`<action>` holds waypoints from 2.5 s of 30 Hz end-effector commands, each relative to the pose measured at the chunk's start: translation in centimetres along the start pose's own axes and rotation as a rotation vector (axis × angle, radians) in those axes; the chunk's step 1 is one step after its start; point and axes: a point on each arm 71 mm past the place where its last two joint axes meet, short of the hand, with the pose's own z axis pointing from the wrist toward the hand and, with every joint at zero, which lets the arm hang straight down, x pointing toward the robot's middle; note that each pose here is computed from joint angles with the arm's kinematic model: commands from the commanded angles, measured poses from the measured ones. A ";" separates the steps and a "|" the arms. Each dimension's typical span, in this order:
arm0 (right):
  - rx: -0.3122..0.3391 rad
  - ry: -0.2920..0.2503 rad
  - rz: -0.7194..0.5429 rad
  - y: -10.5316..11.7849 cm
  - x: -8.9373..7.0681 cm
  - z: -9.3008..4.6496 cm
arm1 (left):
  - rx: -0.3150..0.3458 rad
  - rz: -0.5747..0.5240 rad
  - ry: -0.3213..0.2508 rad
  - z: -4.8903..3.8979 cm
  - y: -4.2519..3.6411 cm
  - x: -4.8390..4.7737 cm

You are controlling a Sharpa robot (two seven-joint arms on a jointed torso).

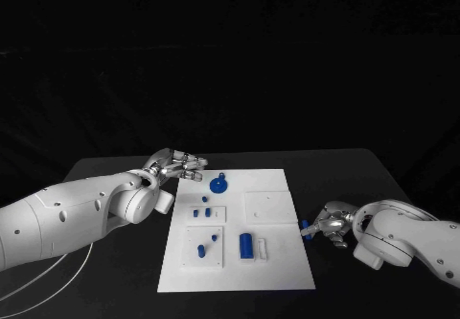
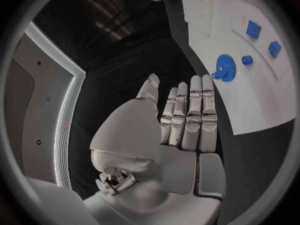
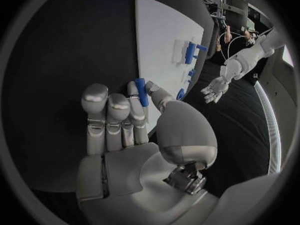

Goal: Assemble the parts on the task board

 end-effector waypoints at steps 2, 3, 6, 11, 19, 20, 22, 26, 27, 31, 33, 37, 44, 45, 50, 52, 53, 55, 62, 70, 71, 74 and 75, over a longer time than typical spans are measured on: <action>-0.044 -0.028 0.004 1.0 0.0 -0.5 | 0.007 0.000 0.012 -0.01 -0.10 0.16; -0.053 -0.030 0.003 1.2 0.0 -0.7 | 0.007 0.000 0.012 -0.01 -0.09 0.14; -0.073 -0.028 0.000 2.0 0.3 -1.2 | 0.007 0.000 0.012 0.00 -0.10 0.16; -0.105 -0.003 -0.005 3.7 1.6 -1.9 | 0.009 0.000 0.016 0.06 -0.15 0.34; -0.119 0.038 -0.015 5.4 4.1 -1.9 | 0.009 -0.001 0.019 0.11 -0.19 0.50; -0.119 0.045 -0.017 5.5 4.5 -1.8 | 0.009 -0.001 0.020 0.11 -0.20 0.52; -0.117 0.054 -0.019 5.8 5.2 -1.6 | 0.009 -0.001 0.021 0.10 -0.20 0.55; -0.114 0.073 -0.029 6.1 6.3 -1.3 | 0.008 -0.001 0.021 0.09 -0.21 0.57; -0.114 0.077 -0.031 6.2 6.6 -1.2 | 0.008 -0.001 0.021 0.08 -0.21 0.56; -0.115 0.093 -0.038 6.6 7.4 -1.1 | 0.008 -0.001 0.020 0.06 -0.20 0.52; -0.118 0.099 -0.041 6.8 7.8 -1.1 | 0.008 -0.001 0.021 0.06 -0.20 0.53; -0.124 0.110 -0.046 7.1 8.3 -1.1 | 0.007 -0.002 0.023 0.05 -0.20 0.56; -0.130 0.121 -0.049 7.5 8.8 -1.0 | 0.006 -0.002 0.025 0.03 -0.19 0.57; -0.131 0.122 -0.050 7.6 8.9 -1.0 | 0.006 -0.002 0.024 0.03 -0.19 0.56; -0.135 0.128 -0.052 7.8 9.1 -1.0 | 0.005 -0.001 0.025 0.02 -0.18 0.55; -0.135 0.130 -0.051 7.8 9.1 -1.0 | 0.005 -0.001 0.026 0.02 -0.19 0.57; -0.134 0.130 -0.051 7.8 9.1 -1.0 | 0.005 -0.001 0.026 0.01 -0.19 0.57; -0.133 0.130 -0.051 7.8 9.1 -0.9 | 0.005 -0.001 0.026 0.01 -0.19 0.57; -0.116 0.134 -0.055 7.6 9.2 -0.7 | 0.009 0.001 0.020 -0.01 -0.22 0.51; -0.107 0.140 -0.060 7.5 9.3 -0.5 | 0.011 0.001 0.016 -0.02 -0.23 0.48; -0.106 0.140 -0.060 7.5 9.3 -0.5 | 0.011 0.001 0.016 -0.02 -0.24 0.48; -0.107 0.142 -0.061 7.5 9.3 -0.5 | 0.010 0.001 0.018 -0.03 -0.23 0.49; -0.108 0.143 -0.061 7.5 9.3 -0.5 | 0.010 0.001 0.018 -0.03 -0.23 0.50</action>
